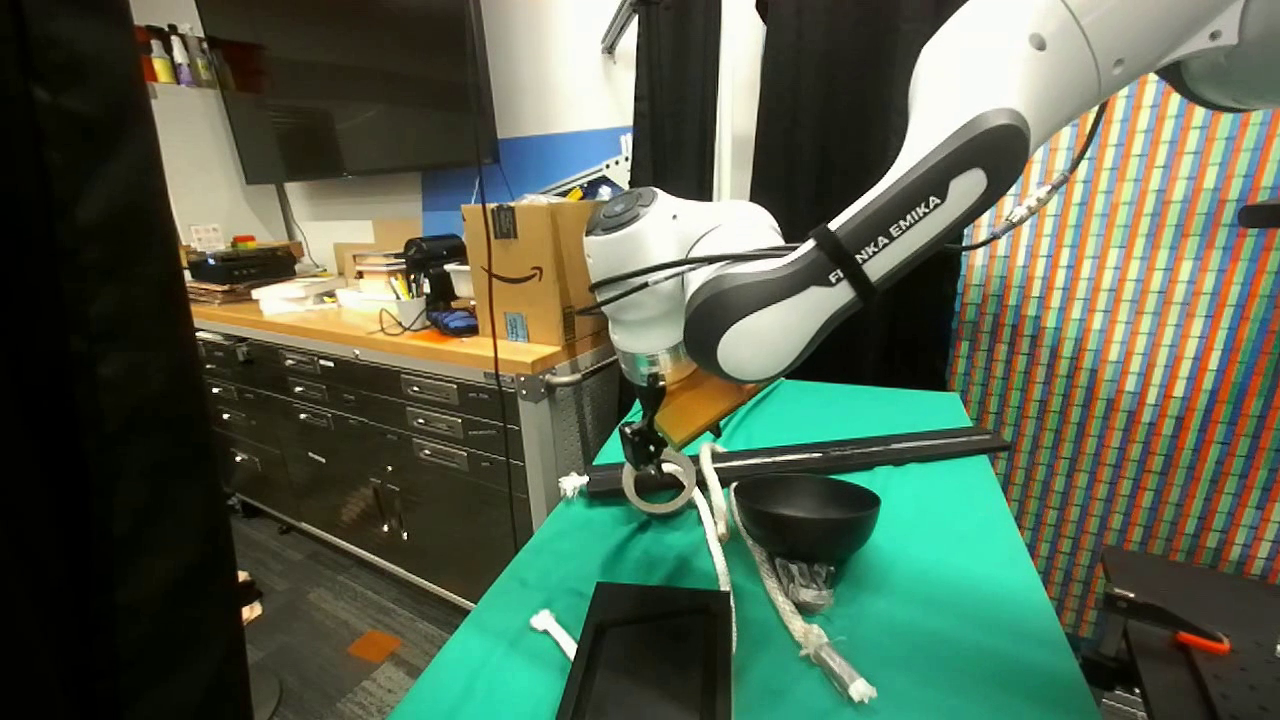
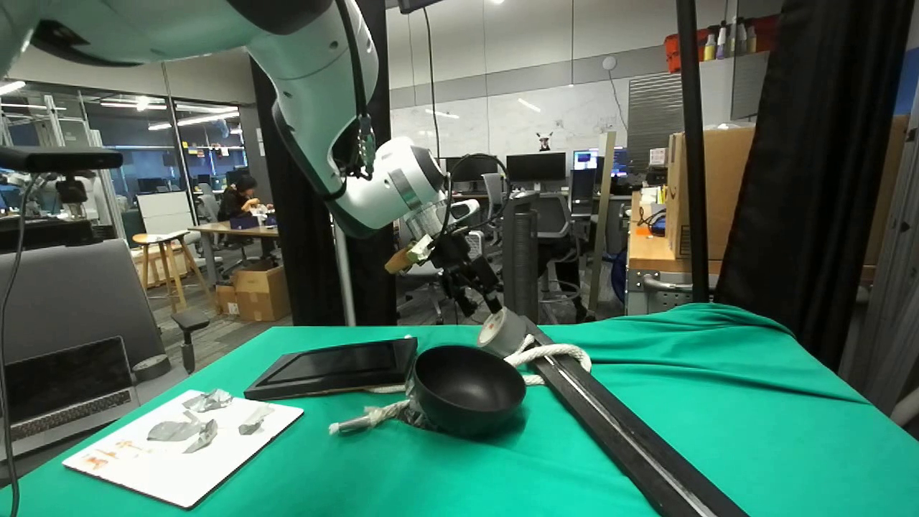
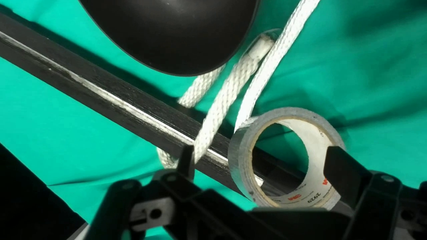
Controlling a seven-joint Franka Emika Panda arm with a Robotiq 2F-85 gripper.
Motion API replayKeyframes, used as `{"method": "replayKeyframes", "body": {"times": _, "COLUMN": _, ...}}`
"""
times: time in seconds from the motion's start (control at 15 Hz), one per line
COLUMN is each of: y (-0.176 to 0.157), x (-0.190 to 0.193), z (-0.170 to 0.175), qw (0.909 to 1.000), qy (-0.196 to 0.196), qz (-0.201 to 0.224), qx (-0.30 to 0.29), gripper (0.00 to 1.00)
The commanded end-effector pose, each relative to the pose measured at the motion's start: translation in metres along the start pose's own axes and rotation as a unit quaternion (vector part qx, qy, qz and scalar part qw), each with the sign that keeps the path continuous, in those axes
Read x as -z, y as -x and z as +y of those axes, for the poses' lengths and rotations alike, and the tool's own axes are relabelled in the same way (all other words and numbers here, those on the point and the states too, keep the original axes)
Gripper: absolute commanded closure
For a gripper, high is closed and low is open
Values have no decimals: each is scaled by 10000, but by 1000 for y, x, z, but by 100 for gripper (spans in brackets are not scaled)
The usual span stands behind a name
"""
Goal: Put the silver tape in the bowl
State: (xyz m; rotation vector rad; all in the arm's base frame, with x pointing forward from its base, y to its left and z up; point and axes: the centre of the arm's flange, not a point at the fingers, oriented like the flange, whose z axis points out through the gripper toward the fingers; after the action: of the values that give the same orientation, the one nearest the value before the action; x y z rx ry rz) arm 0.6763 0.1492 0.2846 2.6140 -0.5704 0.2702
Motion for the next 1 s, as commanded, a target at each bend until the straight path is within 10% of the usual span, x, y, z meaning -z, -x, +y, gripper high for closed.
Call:
{"method": "replayKeyframes", "body": {"times": 0.0, "y": -17, "x": -9, "z": 3, "qw": 9986, "qy": 18, "qz": 422, "qx": -304, "gripper": 0}}
{"method": "replayKeyframes", "body": {"times": 0.93, "y": -37, "x": -53, "z": 21, "qw": 9971, "qy": -23, "qz": 517, "qx": -559, "gripper": 0}}
